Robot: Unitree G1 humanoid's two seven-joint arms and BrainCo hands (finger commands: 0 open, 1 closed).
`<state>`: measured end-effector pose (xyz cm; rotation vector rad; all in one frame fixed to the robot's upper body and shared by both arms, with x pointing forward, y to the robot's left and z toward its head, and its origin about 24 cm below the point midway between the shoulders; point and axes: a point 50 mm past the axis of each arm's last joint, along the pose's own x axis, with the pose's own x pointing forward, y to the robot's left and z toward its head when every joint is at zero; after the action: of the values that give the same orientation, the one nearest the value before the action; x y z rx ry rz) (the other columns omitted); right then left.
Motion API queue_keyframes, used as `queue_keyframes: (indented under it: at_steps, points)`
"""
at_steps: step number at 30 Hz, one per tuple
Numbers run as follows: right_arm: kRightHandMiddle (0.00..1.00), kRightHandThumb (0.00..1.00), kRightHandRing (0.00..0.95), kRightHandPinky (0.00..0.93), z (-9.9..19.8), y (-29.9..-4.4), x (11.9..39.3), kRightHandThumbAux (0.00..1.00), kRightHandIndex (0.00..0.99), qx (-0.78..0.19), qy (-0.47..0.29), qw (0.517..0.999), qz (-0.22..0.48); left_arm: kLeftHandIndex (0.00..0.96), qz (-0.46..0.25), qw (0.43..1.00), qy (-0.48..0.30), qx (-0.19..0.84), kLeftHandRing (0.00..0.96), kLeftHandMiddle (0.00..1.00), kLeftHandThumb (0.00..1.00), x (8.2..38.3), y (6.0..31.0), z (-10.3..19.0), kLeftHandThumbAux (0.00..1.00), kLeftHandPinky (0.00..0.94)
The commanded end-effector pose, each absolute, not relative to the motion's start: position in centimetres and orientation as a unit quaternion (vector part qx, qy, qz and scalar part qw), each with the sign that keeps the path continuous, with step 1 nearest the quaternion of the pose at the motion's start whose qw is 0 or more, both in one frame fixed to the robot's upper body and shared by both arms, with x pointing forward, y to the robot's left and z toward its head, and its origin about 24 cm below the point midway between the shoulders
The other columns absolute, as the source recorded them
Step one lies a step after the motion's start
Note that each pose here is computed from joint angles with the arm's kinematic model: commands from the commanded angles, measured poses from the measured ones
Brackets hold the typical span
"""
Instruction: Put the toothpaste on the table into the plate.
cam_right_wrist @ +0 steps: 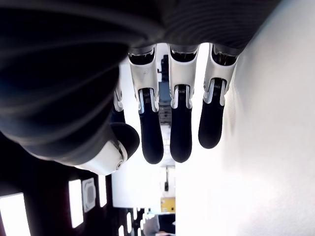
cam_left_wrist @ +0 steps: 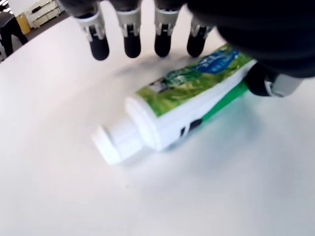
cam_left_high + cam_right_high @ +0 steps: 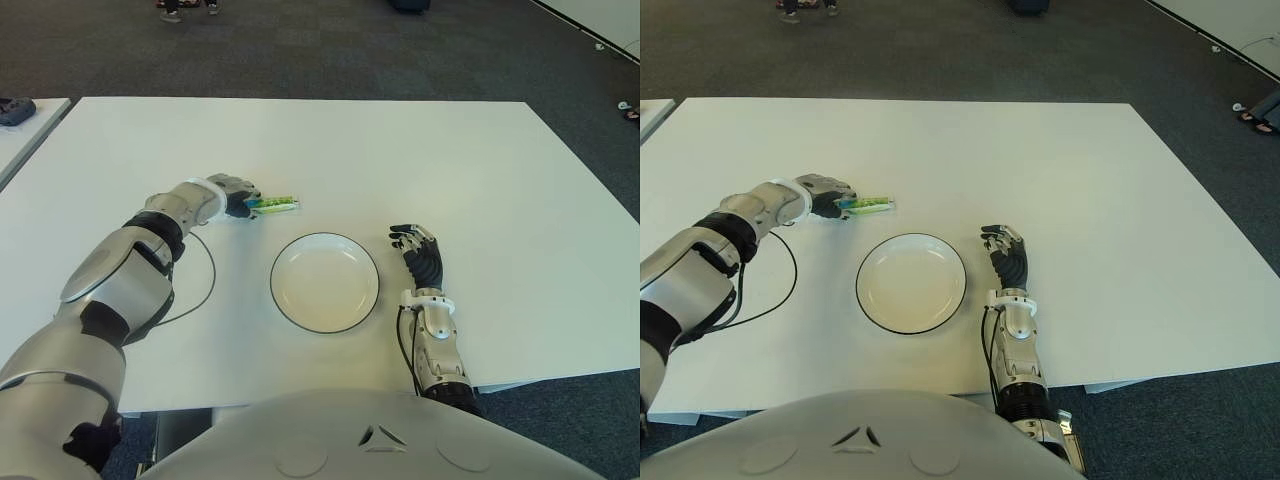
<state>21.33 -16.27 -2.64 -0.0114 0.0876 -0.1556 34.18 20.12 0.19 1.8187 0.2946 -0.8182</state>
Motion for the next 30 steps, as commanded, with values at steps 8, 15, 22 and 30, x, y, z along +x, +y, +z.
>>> queue_keyframes:
  at_steps: [8,15,22,30]
  points:
    - [0.394,0.696,0.376,0.380,-3.1,-16.6,20.6,0.738,0.413,-0.011,0.066,0.994,-0.090,0.000,-0.355,0.510,0.173,0.764,0.000,0.000,0.490,31.4,20.9,-3.6,0.241,0.011]
    - [0.390,0.693,0.373,0.380,-3.2,-16.9,20.4,0.738,0.413,-0.007,0.071,0.993,-0.093,0.000,-0.337,0.527,0.174,0.761,0.000,0.000,0.502,31.2,20.7,-4.0,0.260,0.008]
    - [0.390,0.694,0.372,0.380,-3.2,-17.0,20.3,0.738,0.413,-0.008,0.067,0.993,-0.093,0.000,-0.321,0.545,0.175,0.755,0.000,0.000,0.541,31.1,20.5,-4.3,0.300,0.014]
    - [0.395,0.695,0.378,0.383,-3.1,-17.2,20.3,0.738,0.414,-0.011,0.067,0.993,-0.094,0.000,-0.314,0.555,0.167,0.752,0.000,0.000,0.565,30.7,20.2,-4.7,0.333,0.016]
